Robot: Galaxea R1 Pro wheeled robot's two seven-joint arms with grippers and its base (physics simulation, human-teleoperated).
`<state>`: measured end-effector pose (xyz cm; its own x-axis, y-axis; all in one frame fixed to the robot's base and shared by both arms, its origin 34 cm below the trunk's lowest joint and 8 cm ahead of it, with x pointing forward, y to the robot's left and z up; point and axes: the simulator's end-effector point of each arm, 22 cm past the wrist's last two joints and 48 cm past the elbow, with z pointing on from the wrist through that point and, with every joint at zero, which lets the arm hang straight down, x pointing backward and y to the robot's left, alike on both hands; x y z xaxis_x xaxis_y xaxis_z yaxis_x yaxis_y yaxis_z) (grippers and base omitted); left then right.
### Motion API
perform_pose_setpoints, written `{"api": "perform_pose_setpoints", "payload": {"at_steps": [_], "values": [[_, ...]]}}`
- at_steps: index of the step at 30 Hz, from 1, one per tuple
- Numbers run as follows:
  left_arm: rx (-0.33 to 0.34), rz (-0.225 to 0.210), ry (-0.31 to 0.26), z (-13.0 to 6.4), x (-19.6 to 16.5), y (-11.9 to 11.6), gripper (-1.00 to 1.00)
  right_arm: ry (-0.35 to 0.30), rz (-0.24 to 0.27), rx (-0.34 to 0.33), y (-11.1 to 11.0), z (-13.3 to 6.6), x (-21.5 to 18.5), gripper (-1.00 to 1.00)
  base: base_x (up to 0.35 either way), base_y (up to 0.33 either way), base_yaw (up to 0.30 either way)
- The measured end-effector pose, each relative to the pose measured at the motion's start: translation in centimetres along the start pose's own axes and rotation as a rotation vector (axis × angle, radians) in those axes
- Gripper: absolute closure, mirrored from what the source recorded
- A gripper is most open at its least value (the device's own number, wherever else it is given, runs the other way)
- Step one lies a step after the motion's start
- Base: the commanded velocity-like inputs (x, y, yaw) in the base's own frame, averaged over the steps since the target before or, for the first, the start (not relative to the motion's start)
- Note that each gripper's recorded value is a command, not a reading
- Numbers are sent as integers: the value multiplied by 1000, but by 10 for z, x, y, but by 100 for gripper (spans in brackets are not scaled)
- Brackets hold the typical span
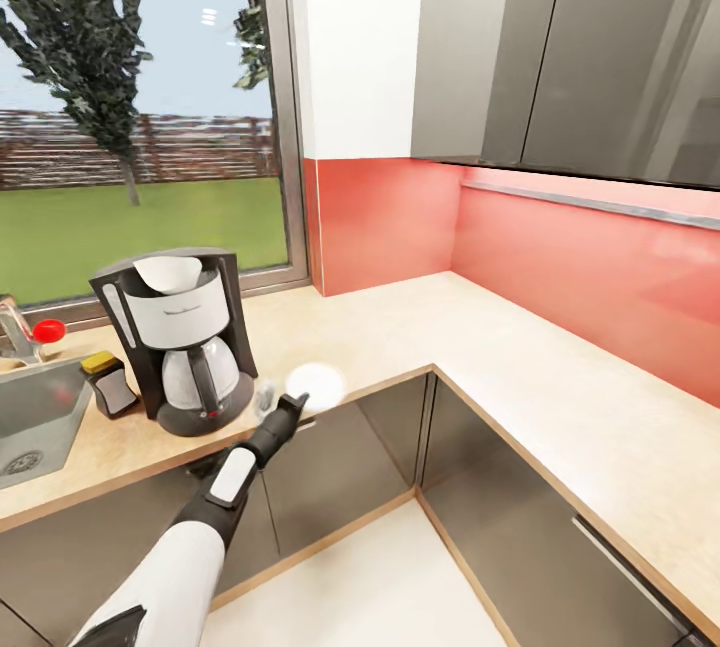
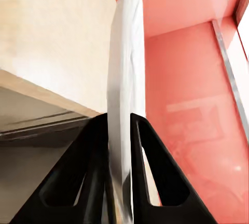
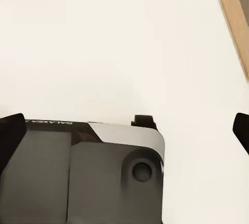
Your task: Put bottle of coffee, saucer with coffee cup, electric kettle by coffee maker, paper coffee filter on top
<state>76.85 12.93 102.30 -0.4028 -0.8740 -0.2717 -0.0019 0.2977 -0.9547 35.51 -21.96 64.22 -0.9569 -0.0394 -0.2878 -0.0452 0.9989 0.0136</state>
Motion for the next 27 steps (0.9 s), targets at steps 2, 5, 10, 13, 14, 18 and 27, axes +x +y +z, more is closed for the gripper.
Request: {"api": "perform_pose_setpoints", "payload": {"at_steps": [2, 5, 10, 13, 14, 18, 27], "values": [[25, 17, -58, -7, -6, 3, 100, 0, 0, 0, 0, 0, 0, -100, 0, 0, 0], [63, 38, -110, -11, -14, -2, 100, 0, -1, 0, 0, 0, 0, -100, 0, 0, 0], [69, 69, -172, -13, -28, -3, 100, 1, -1, 0, 0, 0, 0, -100, 0, 0, 0], [68, 80, -191, -14, -32, -3, 100, 0, -1, 0, 0, 0, 0, -100, 0, 0, 0], [68, 80, -193, -14, -32, -3, 100, 1, -1, 0, 0, 0, 0, -100, 50, -7, 0], [63, 80, -198, -15, -33, -2, 100, 2, 0, 1, 0, 0, 2, -100, 211, -82, 0], [68, 37, -221, -16, -39, -2, 100, 5, -1, 0, 0, 0, 4, -100, 301, -115, 0]]}}
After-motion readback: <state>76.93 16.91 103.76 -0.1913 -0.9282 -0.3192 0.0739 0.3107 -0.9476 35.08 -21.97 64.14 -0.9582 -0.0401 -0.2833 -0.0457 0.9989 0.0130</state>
